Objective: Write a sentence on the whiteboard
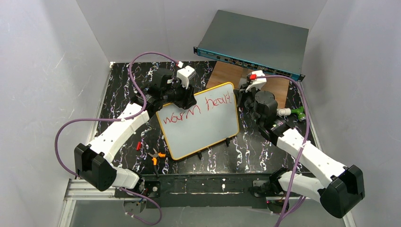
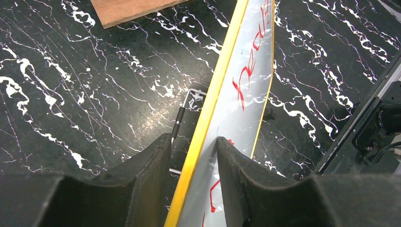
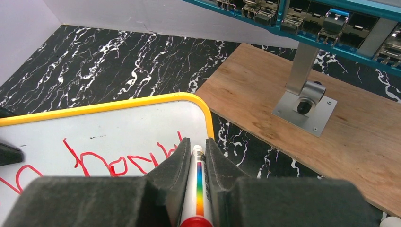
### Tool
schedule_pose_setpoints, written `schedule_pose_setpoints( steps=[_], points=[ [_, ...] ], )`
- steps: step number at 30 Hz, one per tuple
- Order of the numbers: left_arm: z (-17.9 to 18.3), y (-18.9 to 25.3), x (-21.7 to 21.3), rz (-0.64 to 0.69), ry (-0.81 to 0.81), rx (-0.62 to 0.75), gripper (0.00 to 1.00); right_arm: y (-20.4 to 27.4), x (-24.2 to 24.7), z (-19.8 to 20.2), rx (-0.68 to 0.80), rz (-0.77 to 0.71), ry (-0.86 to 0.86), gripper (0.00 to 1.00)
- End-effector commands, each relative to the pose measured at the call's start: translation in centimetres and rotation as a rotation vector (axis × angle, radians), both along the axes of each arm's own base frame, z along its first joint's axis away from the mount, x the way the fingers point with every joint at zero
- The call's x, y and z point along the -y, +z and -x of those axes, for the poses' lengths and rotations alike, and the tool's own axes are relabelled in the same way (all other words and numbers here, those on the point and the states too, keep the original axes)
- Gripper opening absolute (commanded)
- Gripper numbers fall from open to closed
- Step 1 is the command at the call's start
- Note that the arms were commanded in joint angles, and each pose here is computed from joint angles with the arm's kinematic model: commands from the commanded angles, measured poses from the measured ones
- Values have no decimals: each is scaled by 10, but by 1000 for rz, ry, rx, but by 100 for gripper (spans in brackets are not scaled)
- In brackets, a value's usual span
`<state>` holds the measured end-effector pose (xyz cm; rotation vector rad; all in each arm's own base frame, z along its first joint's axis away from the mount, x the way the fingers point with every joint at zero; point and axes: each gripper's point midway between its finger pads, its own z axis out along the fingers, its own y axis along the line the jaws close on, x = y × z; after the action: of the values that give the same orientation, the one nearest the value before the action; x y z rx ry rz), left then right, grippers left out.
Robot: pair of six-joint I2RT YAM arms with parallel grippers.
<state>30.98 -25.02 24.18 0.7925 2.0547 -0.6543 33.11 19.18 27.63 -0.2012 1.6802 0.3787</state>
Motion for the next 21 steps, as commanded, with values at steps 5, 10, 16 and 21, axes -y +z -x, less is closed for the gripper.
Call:
schedule_pose_setpoints(
  steps=[5,10,16,21],
  points=[
    [1,41,1,65,-13,114,0,26,5,-11,68,-24,-49,1],
    [1,41,1,63,-14,115,0,23,6,-13,63,-20,-53,1],
    [1,40,0,61,-12,115,0,21,3,-17,58,-19,-45,1],
    [1,41,0,59,-13,118,0,21,-2,-19,55,-24,-26,1]
  ],
)
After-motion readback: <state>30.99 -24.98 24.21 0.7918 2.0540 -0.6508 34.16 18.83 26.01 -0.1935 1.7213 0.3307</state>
